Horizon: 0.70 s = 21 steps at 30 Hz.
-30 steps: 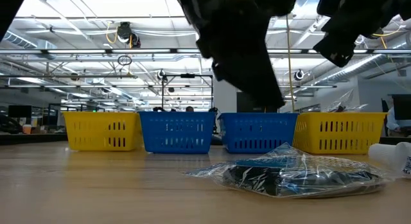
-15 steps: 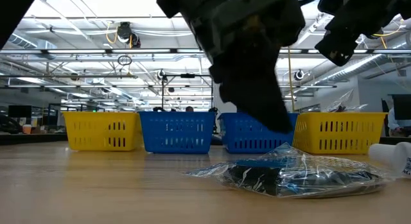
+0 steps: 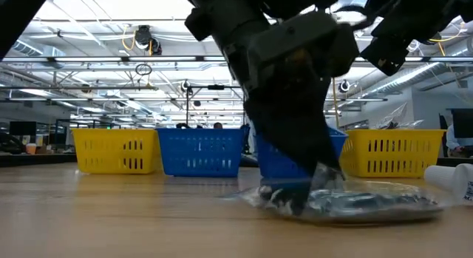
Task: Pick & Place Travel size toiletries
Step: Put the black hairbrush into the right yellow basket
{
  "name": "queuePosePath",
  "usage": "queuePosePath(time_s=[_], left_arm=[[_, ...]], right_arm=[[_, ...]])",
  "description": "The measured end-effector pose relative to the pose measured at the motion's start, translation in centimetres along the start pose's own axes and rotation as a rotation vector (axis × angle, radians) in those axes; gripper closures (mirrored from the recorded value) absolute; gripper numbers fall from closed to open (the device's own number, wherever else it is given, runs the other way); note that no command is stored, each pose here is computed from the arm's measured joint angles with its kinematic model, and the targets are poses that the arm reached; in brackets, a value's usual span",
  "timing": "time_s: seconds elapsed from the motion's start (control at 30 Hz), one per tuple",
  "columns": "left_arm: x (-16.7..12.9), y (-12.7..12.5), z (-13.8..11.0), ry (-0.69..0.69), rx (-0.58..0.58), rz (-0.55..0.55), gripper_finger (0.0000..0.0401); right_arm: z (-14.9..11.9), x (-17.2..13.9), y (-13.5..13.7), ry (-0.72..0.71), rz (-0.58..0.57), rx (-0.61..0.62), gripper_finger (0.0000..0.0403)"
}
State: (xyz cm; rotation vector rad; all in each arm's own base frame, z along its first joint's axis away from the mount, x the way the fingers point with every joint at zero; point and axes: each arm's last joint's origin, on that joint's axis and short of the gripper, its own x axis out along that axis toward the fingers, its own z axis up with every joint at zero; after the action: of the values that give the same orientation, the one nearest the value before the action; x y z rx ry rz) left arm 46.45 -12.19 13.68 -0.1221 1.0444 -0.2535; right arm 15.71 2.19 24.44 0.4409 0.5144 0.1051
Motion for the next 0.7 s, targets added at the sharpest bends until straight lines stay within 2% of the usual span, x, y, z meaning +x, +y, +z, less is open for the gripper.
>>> queuePosePath(time_s=[0.2,0.4,0.57,0.7], left_arm=[[0.16,-0.09,-0.03,0.004,0.002,-0.044,0.032],[0.3,-0.02,-0.09,0.004,0.011,-0.026,0.0392],[0.06,0.11,-0.05,-0.001,0.028,0.035,0.0399],[-0.48,-0.07,0.16,-0.011,0.039,0.042,0.04]], right_arm=[[0.0,0.0,0.0,0.0,0.0,0.001,0.0236],[-0.01,0.0,0.0,0.0,0.0,0.0,0.0236],[-0.01,0.0,0.0,0.0,0.0,0.0,0.0236],[-0.02,0.0,-0.01,0.001,-0.001,0.0,0.0236]])
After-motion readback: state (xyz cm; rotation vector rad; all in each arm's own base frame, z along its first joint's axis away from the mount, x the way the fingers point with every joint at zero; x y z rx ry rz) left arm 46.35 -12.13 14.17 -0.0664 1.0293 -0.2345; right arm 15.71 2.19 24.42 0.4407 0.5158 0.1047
